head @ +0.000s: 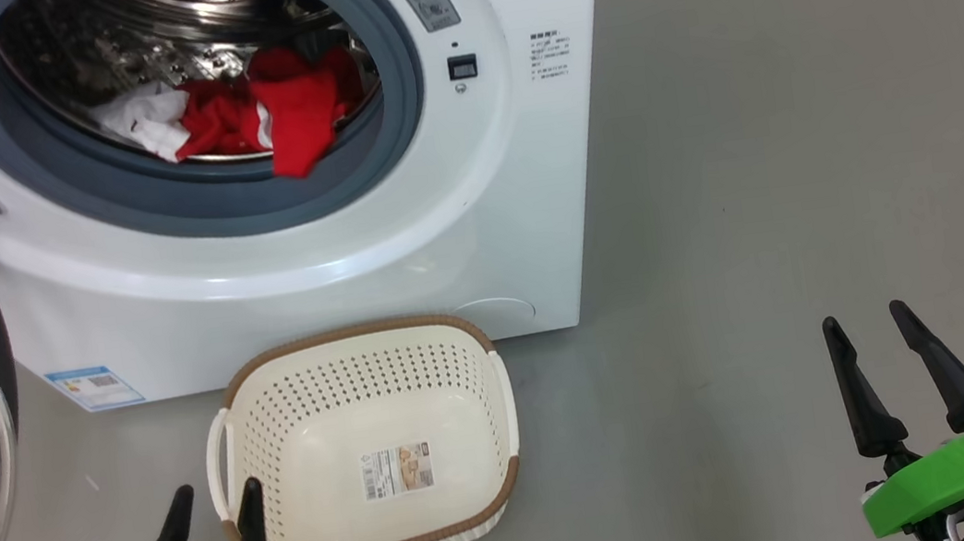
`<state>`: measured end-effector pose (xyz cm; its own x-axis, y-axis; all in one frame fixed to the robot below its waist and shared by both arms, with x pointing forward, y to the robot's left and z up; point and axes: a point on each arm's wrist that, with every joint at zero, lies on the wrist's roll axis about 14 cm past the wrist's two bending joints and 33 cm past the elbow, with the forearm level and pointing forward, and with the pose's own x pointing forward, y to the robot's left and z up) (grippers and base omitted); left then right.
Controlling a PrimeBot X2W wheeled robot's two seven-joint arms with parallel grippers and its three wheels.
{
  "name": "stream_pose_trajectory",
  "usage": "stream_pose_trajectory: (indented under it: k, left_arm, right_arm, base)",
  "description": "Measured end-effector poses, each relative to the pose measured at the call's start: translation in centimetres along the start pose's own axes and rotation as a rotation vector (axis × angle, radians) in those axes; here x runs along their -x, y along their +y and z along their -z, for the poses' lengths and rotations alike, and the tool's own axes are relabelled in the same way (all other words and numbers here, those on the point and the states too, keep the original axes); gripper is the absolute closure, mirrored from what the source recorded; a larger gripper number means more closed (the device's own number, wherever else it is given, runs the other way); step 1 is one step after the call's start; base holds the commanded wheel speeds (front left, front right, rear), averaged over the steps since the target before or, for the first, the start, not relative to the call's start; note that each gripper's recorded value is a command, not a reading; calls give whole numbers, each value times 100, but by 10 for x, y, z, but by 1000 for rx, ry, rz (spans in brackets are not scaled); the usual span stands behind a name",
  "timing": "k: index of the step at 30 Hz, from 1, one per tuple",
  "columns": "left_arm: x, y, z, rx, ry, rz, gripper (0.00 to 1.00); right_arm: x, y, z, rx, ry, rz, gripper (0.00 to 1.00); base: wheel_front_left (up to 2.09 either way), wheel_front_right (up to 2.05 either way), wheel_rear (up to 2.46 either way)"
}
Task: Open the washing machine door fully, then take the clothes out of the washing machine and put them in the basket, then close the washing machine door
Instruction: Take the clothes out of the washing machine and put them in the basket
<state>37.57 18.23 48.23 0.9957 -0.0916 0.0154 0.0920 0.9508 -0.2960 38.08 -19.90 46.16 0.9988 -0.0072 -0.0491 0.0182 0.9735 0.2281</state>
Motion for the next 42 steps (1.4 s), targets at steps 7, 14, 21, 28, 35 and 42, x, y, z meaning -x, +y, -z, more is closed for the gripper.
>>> stream_pose_trajectory:
  k: [7,14,21,28,35,42]
  left_arm:
    - [0,1,1,0,4,-3,0]
    - [-2,2,5,-2,16,-4,0]
    - [-4,3,6,-2,19,-4,0]
    - [-4,6,13,2,41,-16,0]
    - [-10,12,28,4,83,-34,0]
    - [-44,11,28,-19,83,-4,0]
  right_arm:
    - [-1,1,2,-1,6,-3,0]
    - [-2,3,4,0,12,-7,0]
    - [-3,4,6,-1,17,-10,0]
    - [-3,6,9,-6,25,-13,0]
    - [-9,7,9,-9,23,-13,0]
    - [-17,3,13,-15,29,5,0]
  base:
    - [104,-104,0]
    - [92,-92,0]
    - [19,-19,0]
    - [0,0,0]
    - [0,0,0]
    - [0,0,0]
